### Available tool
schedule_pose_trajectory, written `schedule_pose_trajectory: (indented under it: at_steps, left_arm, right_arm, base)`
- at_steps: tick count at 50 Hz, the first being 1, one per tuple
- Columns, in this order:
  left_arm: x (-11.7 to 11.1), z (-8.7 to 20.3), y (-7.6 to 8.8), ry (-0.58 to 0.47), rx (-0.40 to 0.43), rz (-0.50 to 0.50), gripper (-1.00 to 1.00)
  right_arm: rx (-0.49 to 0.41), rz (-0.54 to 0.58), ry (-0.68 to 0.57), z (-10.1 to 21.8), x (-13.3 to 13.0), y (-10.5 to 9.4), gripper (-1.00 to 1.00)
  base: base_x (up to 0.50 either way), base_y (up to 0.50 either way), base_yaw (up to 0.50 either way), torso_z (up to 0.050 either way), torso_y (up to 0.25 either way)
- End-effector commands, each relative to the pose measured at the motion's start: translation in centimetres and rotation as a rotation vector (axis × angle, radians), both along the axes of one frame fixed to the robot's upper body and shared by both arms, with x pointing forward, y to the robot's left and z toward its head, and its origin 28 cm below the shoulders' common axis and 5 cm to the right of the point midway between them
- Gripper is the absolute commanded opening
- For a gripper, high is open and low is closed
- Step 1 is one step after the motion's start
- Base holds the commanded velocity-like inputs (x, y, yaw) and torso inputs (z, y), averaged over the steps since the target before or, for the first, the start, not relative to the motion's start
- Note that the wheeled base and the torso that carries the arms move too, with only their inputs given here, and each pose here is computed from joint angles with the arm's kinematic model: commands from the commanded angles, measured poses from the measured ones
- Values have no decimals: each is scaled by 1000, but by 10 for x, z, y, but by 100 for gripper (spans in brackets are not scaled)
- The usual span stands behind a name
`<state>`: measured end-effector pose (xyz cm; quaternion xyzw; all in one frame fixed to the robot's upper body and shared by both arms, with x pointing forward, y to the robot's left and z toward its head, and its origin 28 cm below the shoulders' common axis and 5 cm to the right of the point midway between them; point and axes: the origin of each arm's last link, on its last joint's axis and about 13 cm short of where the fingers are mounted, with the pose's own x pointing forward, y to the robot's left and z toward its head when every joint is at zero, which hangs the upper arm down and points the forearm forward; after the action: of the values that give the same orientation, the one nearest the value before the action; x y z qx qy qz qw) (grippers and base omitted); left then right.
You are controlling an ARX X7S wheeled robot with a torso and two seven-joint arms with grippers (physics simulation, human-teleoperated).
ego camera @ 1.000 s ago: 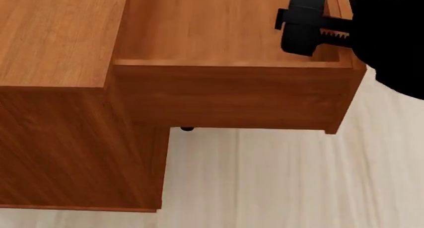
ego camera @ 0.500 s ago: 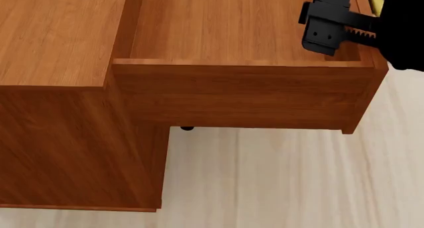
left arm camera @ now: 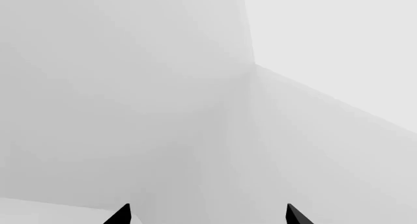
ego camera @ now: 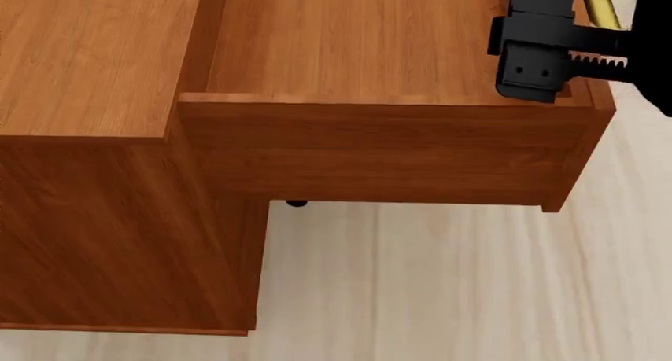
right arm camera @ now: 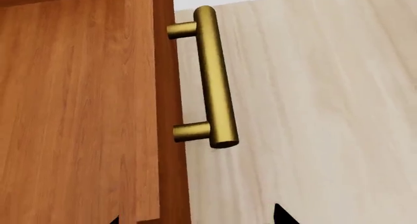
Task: Close the bottom drawer of the cabinet and open the top drawer.
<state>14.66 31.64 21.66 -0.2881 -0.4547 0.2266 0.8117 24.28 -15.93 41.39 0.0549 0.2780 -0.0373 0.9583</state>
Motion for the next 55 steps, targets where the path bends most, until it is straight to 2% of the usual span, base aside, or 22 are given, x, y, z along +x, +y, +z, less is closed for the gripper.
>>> schedule_pose_trajectory:
  at_steps: [1,6,9,21,24,25,28,39,45,55]
  left_arm:
    - [0,0,0,0,1,0,100]
    - [0,0,0,1,2,0,100]
    - [0,0,0,2,3,1,100]
    - [0,0,0,1,2,0,100]
    - [0,0,0,2,3,0,100]
    - [0,0,0,2,3,0,100]
    - [0,0,0,3,3,1,100]
    - [0,0,0,2,3,1,100]
    - [1,0,0,4,3,3,100]
    - [0,0,0,7,4,6,100]
  right_arm:
    - [-434,-678,-32,4,-12,-62,100]
    - [-442,-708,-34,5,-13,-68,100]
    - [-470,-767,-34,6,-10,-76,100]
    - [-450,-848,-68,17,-20,-97,100]
    - [-382,-783,-117,24,-28,-88,100]
    - [-325,-745,-149,30,-32,-83,100]
    - [-341,-715,-181,40,-37,-80,100]
    - [-303,-559,-343,71,-64,-66,100]
    - [-297,-493,-396,70,-76,-59,100]
    - [-342,-358,-514,49,-104,-40,100]
  base:
    - [0,0,-10,0,10]
    - [0,0,-10,2,10]
    - [0,-2,-11,4,10]
    - [0,-3,-10,2,11]
    - [0,-3,-10,3,11]
    - [0,-4,-10,0,11]
    - [0,-4,-10,4,11]
    - [0,-3,-1,0,0]
    - [0,-1,0,0,0]
    - [0,0,0,0,0]
